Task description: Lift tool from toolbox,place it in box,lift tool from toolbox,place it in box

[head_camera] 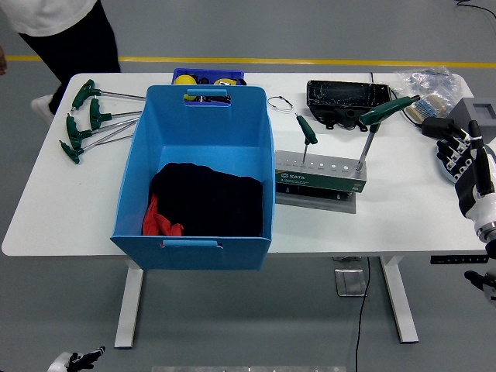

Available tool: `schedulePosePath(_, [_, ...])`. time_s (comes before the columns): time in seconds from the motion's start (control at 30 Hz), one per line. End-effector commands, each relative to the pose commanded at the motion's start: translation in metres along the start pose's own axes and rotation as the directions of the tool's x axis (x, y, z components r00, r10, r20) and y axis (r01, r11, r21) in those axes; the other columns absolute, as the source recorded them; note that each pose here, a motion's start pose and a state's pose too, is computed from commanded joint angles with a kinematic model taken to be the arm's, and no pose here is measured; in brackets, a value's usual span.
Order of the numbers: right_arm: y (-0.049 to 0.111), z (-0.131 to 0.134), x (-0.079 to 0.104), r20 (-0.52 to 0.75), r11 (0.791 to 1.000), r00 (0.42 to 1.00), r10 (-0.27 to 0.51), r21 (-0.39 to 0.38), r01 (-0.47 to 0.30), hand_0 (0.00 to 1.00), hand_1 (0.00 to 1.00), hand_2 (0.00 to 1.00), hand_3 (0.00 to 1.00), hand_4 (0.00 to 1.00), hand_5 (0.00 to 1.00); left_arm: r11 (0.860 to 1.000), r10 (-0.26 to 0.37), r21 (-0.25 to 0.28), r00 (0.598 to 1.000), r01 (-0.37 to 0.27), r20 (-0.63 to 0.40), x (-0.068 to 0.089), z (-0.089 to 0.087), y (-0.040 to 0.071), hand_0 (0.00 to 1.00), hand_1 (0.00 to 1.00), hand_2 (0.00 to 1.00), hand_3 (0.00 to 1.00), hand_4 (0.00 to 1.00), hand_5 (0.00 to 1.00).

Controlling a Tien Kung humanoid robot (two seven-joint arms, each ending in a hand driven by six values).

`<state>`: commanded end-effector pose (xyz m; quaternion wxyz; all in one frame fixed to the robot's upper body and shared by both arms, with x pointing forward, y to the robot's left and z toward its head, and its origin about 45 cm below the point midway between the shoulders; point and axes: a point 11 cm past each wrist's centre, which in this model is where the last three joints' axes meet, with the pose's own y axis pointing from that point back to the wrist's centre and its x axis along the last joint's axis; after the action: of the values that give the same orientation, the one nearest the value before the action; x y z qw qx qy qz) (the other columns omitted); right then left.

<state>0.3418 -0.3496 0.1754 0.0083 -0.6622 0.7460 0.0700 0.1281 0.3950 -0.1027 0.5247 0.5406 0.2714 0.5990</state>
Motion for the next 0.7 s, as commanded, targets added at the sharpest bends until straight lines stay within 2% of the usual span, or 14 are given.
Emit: schedulePosePath(0.7, [0.0009, 0.0011, -0.0015, -0.002, 1.000, 1.000, 0.000, 0.004, 0.000, 0.928, 0.869, 0.876, 0.899, 0.998, 0.998, 1.000, 0.002, 0.010, 1.000, -0.002, 0.013, 0.0015, -0.0026, 0.0001, 0.771, 0.798, 0.761, 0.685, 0.700, 0.638])
